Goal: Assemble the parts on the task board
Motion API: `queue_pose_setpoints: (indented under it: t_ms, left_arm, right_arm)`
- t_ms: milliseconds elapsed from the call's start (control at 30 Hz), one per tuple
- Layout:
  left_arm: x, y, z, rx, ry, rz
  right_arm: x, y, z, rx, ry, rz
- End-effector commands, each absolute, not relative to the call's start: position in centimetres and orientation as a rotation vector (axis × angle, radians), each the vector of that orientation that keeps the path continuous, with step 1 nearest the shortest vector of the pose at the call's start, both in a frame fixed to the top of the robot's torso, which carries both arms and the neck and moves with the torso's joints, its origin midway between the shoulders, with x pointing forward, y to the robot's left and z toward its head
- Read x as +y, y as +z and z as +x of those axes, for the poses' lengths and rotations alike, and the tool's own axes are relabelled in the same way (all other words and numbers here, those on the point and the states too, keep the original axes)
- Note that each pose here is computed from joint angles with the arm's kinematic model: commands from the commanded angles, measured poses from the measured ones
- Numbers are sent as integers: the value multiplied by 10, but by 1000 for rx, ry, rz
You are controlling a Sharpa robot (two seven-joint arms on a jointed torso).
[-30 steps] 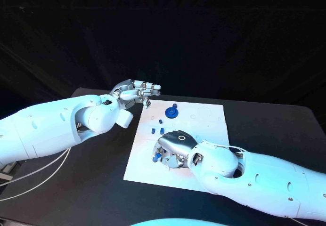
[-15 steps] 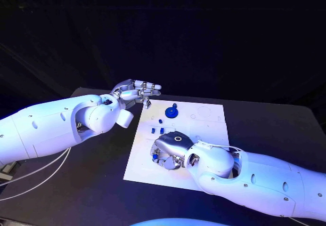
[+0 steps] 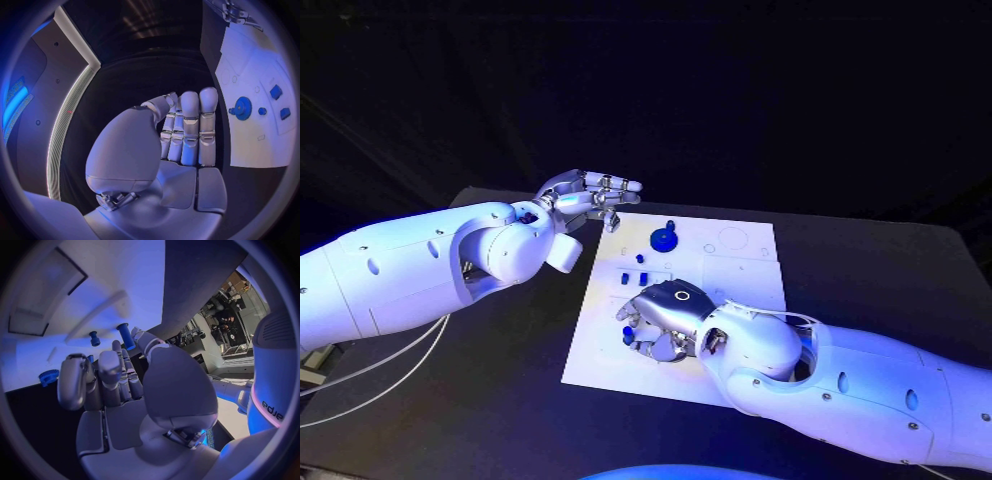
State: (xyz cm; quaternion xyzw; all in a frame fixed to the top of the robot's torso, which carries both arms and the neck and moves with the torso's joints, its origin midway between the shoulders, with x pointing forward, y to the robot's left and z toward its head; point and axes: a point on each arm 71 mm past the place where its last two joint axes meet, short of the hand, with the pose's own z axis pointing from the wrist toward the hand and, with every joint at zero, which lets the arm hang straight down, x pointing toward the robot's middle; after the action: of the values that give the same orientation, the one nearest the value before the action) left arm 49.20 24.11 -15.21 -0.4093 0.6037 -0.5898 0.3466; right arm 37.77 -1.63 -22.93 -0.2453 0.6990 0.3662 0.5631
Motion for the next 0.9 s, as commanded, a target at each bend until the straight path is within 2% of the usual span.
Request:
queue_pose_setpoints:
  t_ms: [33,167,300,467,600,800,900]
  left_arm:
    - [240,-151,491,1578,-1547,-1048]
    - [240,-152,491,1578,-1545,-1049]
    - [241,-152,491,1578,-1543,-1050]
    - [243,-154,489,1581,-1535,-1053]
    - [244,-156,489,1585,-1529,-1056]
    - [245,-158,488,1587,-1524,-1059]
    - [244,-158,488,1588,-1522,-1060]
  right_arm:
    - [-22,-220,374,1559,892,-517]
    - [-35,-209,370,1508,920,-466]
    - [-64,-198,371,1494,919,-377]
    - [-110,-193,379,1650,870,-200]
    - [-155,-188,379,1793,806,-24]
    - [-207,-187,377,1839,627,82]
    - [-223,-189,375,1838,545,91]
